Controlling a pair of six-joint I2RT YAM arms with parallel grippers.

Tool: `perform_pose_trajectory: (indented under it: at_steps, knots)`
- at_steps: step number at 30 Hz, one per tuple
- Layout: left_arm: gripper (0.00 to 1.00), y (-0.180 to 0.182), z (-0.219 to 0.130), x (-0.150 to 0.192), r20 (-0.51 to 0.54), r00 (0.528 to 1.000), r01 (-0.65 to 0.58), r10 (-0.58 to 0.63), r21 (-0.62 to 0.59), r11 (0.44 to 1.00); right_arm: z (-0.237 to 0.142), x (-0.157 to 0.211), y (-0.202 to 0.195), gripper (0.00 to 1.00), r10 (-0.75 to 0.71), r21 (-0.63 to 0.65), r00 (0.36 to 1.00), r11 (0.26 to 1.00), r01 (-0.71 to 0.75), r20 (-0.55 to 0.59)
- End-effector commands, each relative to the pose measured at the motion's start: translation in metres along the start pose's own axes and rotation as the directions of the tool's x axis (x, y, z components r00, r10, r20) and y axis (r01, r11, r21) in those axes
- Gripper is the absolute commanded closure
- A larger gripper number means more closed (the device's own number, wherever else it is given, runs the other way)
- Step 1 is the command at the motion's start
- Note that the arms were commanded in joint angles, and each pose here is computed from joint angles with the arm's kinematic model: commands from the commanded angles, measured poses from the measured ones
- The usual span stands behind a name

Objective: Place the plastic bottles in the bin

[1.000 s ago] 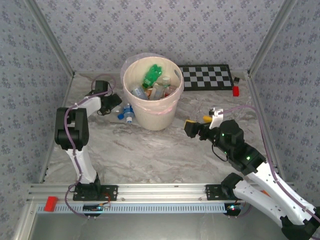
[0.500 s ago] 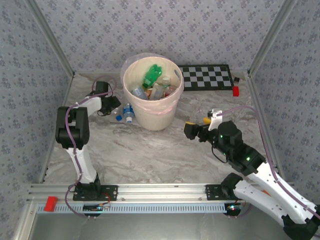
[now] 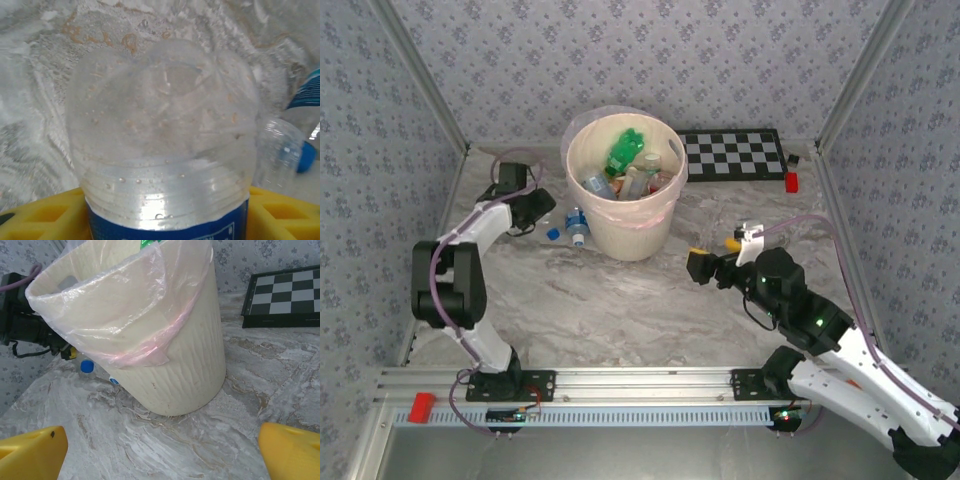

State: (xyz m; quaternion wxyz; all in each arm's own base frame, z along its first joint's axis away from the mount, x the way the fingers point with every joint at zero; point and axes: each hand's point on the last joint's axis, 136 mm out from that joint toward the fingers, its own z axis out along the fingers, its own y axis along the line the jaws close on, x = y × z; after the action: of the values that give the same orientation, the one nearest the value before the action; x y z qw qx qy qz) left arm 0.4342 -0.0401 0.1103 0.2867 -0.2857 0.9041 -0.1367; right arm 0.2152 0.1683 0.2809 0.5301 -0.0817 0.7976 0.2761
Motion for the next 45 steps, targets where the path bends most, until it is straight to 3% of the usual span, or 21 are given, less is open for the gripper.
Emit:
perform_pose_trajectory:
  at_steps: [1,10,19,26,34,45]
  knots:
    - [0.37,-0.012,-0.035,-0.008,0.064,0.998,0.014,-0.017,0.052,0.999,-0.007,-0.005,0.0,0.0,-0.009,0.011,1.0,1.0,0.009,0.016]
    - [0.36,-0.055,-0.132,-0.021,0.208,0.978,-0.053,0.006,0.22,0.974,-0.016,-0.015,0.012,0.0,-0.018,-0.008,0.999,1.0,0.018,0.031]
    - [0.37,-0.099,-0.235,-0.022,0.387,0.921,-0.181,0.038,0.341,0.922,-0.018,-0.023,0.026,0.0,-0.056,-0.024,0.998,0.998,0.057,0.035]
    - [0.36,-0.152,-0.28,-0.006,0.407,0.907,-0.297,0.107,0.44,0.847,-0.008,-0.021,0.036,0.0,-0.072,-0.037,0.997,0.997,0.073,0.027]
    - [0.36,-0.215,-0.286,0.007,0.382,0.9,-0.385,0.21,0.47,0.794,-0.003,-0.016,0.043,0.0,-0.085,-0.045,0.996,0.995,0.085,0.007]
    - [0.31,-0.236,-0.247,0.006,0.283,0.944,-0.284,0.168,0.444,0.85,-0.007,-0.012,0.039,0.0,-0.075,-0.043,0.997,0.996,0.076,0.021]
